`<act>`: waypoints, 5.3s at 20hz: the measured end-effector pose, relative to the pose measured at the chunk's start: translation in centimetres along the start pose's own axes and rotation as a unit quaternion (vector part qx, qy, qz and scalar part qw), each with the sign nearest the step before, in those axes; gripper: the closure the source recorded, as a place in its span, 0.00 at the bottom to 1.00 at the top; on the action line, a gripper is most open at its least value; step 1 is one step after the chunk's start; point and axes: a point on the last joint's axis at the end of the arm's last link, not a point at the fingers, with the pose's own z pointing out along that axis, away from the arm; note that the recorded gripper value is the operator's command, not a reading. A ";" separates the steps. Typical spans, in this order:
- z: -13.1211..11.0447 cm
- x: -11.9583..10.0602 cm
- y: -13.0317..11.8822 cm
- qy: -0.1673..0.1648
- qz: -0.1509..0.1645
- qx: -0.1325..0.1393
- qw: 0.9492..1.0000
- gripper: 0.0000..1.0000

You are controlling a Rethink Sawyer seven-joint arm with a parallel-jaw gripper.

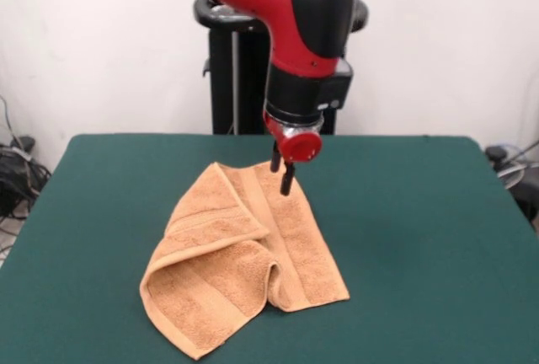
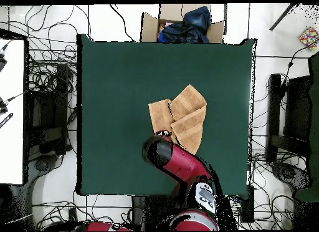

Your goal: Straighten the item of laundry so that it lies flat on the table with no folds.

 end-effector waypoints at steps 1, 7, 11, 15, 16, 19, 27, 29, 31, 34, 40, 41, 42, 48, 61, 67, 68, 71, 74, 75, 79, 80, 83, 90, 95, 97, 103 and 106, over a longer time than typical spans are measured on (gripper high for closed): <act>0.2 -0.2 -0.2 0.001 0.001 0.002 1.000 0.00; 1.8 -0.9 -0.7 0.005 0.006 0.013 1.000 0.00; 2.8 -0.8 -0.6 0.006 0.004 0.018 1.000 0.00; 4.0 -0.8 -0.5 0.007 0.001 0.023 1.000 0.00; 4.2 -0.8 -0.5 0.007 0.001 0.024 1.000 0.00; 5.3 -0.7 -0.4 0.008 -0.002 0.029 1.000 0.00; 6.4 -0.2 -0.4 0.009 -0.009 0.035 0.999 0.00; 6.2 0.2 -0.2 0.006 -0.014 0.034 0.999 0.00; 5.8 0.7 0.2 0.003 -0.020 0.031 0.999 0.00; 5.0 1.5 1.0 -0.001 -0.029 0.023 0.999 0.00; 2.2 4.5 3.6 -0.013 -0.055 -0.006 0.998 0.00; 1.8 4.7 3.9 -0.014 -0.057 -0.009 0.998 0.00; 1.7 4.8 4.0 -0.015 -0.058 -0.010 0.998 0.00; 1.2 4.9 4.3 -0.016 -0.058 -0.015 0.998 0.00; 3.1 2.3 2.3 -0.006 -0.028 0.007 1.000 0.00; 3.7 1.5 1.3 -0.002 -0.017 0.016 1.000 0.00; 4.0 1.6 1.1 -0.002 -0.018 0.018 1.000 0.00; 6.2 2.4 0.4 -0.005 -0.025 0.028 0.999 0.00; 6.6 2.4 0.5 -0.016 -0.030 0.024 0.999 0.00; 6.5 2.6 0.5 -0.018 -0.032 0.024 0.999 0.00; 6.6 2.7 0.5 -0.023 -0.033 0.026 0.999 0.00; 6.6 2.7 0.5 -0.023 -0.033 0.026 0.999 0.00; 6.6 3.0 1.7 -0.038 -0.037 0.017 0.998 1.00; 6.6 3.0 1.8 -0.040 -0.037 0.016 0.998 1.00; 6.6 2.9 1.8 -0.035 -0.032 0.014 0.999 1.00; 6.6 2.8 1.8 -0.033 -0.030 0.014 0.999 1.00; 5.8 2.7 1.7 -0.031 -0.026 0.011 0.999 1.00; 4.0 2.6 2.1 -0.022 -0.022 0.009 0.999 1.00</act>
